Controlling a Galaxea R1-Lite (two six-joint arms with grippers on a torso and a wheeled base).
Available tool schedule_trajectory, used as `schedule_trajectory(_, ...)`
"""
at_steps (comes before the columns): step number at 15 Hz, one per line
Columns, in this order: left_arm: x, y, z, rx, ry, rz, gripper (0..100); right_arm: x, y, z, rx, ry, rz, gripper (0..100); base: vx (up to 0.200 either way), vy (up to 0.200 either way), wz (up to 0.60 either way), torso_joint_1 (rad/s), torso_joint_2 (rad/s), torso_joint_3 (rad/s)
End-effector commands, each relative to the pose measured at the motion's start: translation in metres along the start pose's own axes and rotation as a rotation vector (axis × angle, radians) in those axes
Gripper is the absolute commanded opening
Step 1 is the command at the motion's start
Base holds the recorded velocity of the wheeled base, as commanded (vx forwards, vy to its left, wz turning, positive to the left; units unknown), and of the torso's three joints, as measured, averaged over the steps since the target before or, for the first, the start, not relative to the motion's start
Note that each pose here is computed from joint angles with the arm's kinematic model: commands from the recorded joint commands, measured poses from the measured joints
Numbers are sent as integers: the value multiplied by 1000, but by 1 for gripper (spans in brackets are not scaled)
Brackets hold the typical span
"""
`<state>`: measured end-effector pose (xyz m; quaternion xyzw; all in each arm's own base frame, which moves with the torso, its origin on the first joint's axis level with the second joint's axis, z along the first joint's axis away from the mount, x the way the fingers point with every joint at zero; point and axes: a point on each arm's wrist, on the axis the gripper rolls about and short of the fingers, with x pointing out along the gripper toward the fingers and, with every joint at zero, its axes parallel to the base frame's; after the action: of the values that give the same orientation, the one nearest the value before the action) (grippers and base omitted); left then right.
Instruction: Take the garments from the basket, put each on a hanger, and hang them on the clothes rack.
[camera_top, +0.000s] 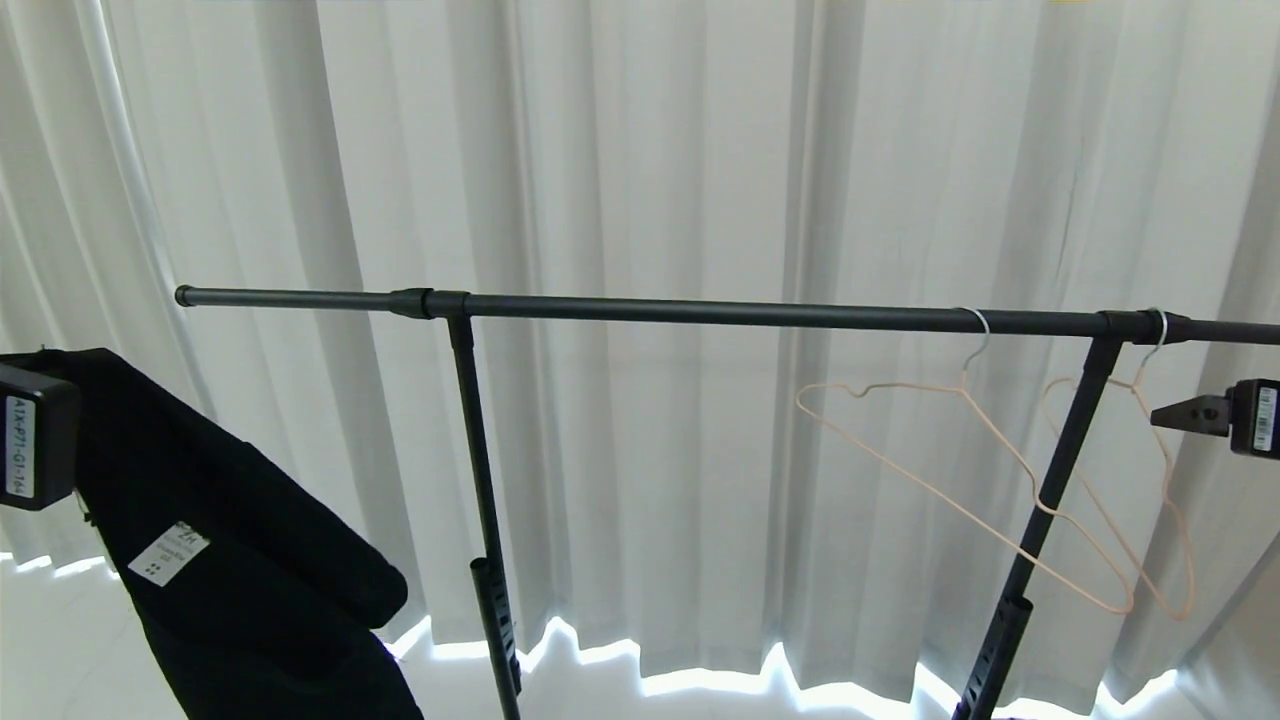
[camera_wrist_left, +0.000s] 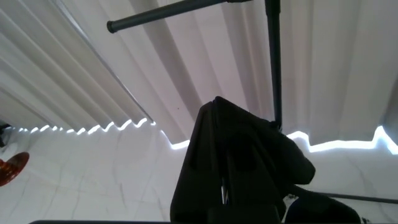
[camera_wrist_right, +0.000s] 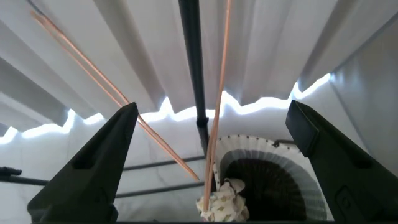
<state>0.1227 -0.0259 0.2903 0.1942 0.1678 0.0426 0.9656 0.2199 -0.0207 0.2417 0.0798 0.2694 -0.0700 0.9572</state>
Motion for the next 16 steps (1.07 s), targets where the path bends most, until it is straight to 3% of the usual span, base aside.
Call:
schedule_trajectory(1,0,0,0,-1,0,2,0,39,-4,-20,-1,83,-41,100,0,0,0,0,0,0)
schedule_trajectory(4,-3,2,2,-6,-14,3,0,71,-5,-25,6,78,-82,100,0,0,0,0,0,0)
schedule_trajectory(10,-8,5,3,-16,-33,8,0,100,-2,-35,109,121,-95,100,0,0,0,0,0,0)
schedule_trajectory(16,-6,4,5,-16,-32,8,0,111,-3,-40,107,137,-108,100,0,0,0,0,0,0)
